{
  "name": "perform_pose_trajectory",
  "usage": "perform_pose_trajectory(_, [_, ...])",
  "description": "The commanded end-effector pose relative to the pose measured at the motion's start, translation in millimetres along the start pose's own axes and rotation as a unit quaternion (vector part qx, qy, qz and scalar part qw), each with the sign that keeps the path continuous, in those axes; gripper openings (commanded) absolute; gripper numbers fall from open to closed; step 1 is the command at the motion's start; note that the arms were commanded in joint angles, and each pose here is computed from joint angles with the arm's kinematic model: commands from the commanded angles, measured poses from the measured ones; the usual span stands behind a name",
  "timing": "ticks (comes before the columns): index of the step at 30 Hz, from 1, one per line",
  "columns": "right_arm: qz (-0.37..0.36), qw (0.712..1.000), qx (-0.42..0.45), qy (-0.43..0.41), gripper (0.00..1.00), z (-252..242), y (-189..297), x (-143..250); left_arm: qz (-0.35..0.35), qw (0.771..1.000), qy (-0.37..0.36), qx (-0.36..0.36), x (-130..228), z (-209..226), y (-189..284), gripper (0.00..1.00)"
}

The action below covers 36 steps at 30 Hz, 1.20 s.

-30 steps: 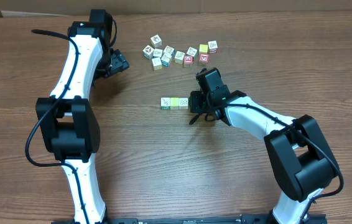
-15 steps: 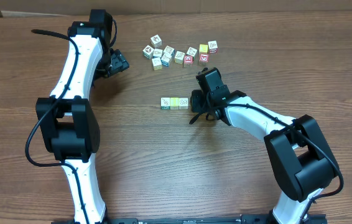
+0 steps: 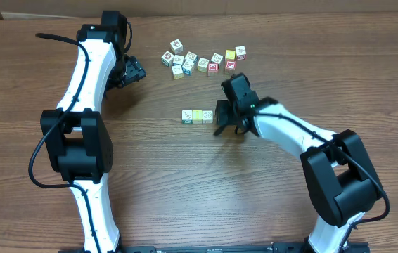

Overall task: Form a horizontal line
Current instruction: 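Raise the right gripper and move it up to the block cluster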

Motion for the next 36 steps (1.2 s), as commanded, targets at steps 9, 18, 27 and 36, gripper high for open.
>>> perform_pose_trajectory(9, [-0.1,0.994,-0.041,-0.02,0.72,31,50,-85,-0.005,1.0,-0.005,0.001,-3,-3,0,1.0])
perform_pose_trajectory(18, [-0.133,0.99,0.038,-0.027,1.0,13,18,-91,-0.005,1.0,-0.005,0.001,-3,-3,0,1.0])
perform_pose_trajectory(27, [-0.179,0.983,0.023,-0.038,1.0,15,-10,-107,-0.005,1.0,-0.005,0.001,-3,-3,0,1.0])
perform_pose_trajectory(36, [-0.222,0.973,0.018,-0.068,1.0,-7,-9,-133,-0.005,1.0,-0.005,0.001,-3,-3,0,1.0])
Point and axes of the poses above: each gripper's point midway between its finger pads, its own y axis back along the fingers, its own z axis along the line the jaws close on, x = y × z, the point moved 6 cm from there along y, back along the fingers, and after that the axes turned 5 degrees about -y, right-handed, at the moved point
